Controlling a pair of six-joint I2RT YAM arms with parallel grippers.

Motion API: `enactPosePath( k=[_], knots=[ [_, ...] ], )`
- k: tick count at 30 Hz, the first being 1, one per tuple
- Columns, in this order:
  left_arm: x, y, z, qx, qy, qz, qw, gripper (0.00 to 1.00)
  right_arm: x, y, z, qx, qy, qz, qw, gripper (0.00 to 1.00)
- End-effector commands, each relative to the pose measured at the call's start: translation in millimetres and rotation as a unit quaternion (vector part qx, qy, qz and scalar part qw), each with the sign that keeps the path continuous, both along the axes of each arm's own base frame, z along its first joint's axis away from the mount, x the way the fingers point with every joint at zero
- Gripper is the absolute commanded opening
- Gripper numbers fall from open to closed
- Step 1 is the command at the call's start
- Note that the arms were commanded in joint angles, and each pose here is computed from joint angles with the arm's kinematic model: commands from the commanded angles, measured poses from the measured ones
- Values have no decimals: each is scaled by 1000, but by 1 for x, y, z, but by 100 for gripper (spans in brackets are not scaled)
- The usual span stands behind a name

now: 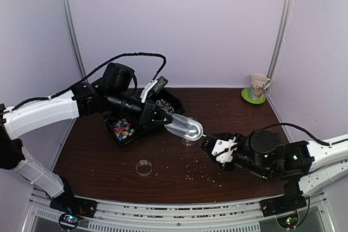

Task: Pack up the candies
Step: Pass from the left arm to the right

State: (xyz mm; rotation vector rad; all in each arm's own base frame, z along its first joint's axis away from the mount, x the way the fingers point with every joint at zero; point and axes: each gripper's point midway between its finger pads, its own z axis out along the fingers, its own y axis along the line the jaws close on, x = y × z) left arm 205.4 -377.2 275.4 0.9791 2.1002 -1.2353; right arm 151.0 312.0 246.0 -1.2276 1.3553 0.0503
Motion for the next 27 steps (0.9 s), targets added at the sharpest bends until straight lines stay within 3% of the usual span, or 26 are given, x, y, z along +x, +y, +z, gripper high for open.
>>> enactPosePath(
  k=[1, 27],
  knots=[
    [-9, -3, 23, -46, -11, -18, 999, 0, 3, 5, 12, 13, -32, -6, 999, 42],
    [-15, -5, 25, -60, -6, -33, 998, 0, 6, 8, 9, 15, -51, -10, 999, 24]
  ],
)
